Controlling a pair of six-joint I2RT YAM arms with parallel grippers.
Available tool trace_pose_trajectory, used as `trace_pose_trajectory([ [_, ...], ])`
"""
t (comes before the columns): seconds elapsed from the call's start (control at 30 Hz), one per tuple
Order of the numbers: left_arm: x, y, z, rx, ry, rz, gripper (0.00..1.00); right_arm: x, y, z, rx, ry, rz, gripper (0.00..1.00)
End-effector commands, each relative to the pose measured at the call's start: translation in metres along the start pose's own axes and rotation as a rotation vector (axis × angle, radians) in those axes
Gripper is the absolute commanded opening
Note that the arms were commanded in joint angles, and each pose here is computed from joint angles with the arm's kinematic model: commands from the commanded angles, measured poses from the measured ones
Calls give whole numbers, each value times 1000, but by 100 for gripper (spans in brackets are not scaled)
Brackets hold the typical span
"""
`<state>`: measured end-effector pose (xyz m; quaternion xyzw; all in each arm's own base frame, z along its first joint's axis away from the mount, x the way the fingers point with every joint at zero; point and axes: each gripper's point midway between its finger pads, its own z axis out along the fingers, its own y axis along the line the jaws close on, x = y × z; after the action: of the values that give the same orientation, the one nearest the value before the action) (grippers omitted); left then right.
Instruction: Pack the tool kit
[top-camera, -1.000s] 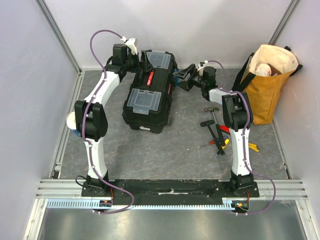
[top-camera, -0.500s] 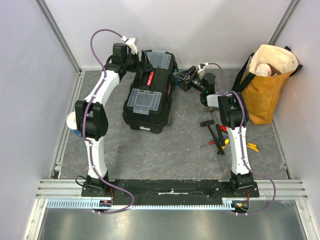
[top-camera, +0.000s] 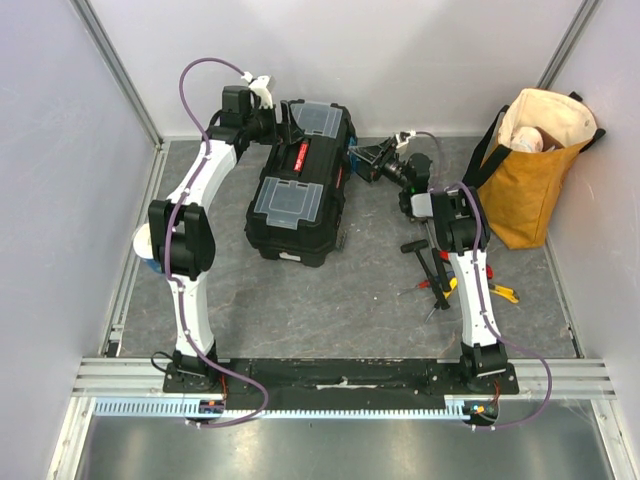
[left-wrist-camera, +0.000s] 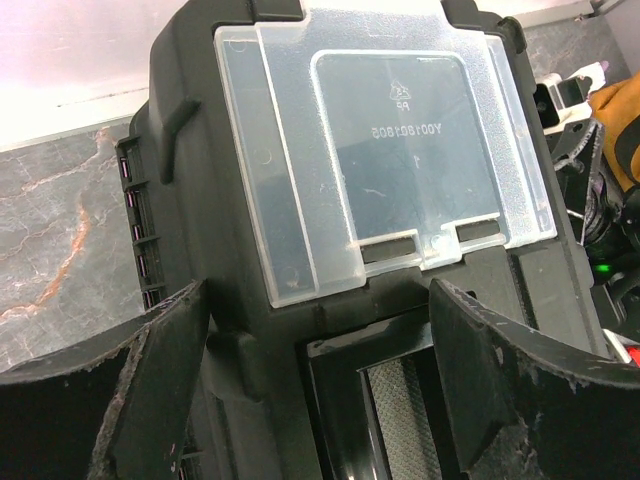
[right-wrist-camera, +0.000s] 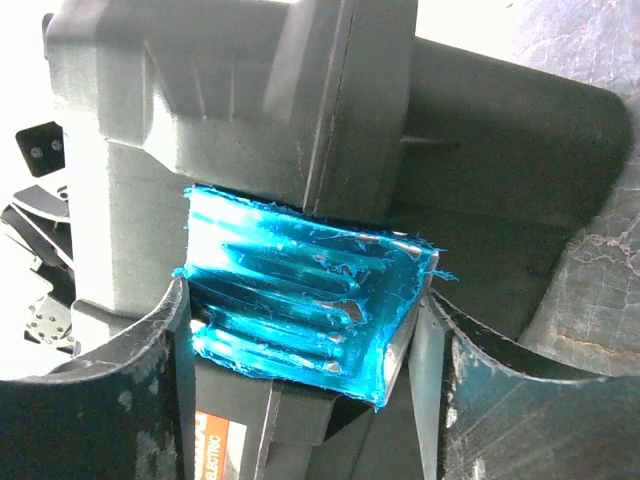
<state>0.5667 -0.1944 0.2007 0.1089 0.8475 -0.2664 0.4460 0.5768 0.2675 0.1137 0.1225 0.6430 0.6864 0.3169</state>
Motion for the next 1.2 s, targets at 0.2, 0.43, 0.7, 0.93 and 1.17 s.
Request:
trace_pose_trajectory([
  [0.2,246,-40,-6,12,784,-100,80,44,89,43,-109,189,-367,42],
  [0.43,255,-39,-7,-19,812,-67,80,42,89,50,-42,190,-391,41],
  [0.7,264,-45,-6,-23,838,-36,77,38,86,52,26,160,-390,26],
  [0.93,269,-41,-7,-64,851,-25,77,25,85,48,141,105,-420,26],
  [1.17,264,-32,-10,-112,842,-62,76,17,81,35,137,50,-347,50],
])
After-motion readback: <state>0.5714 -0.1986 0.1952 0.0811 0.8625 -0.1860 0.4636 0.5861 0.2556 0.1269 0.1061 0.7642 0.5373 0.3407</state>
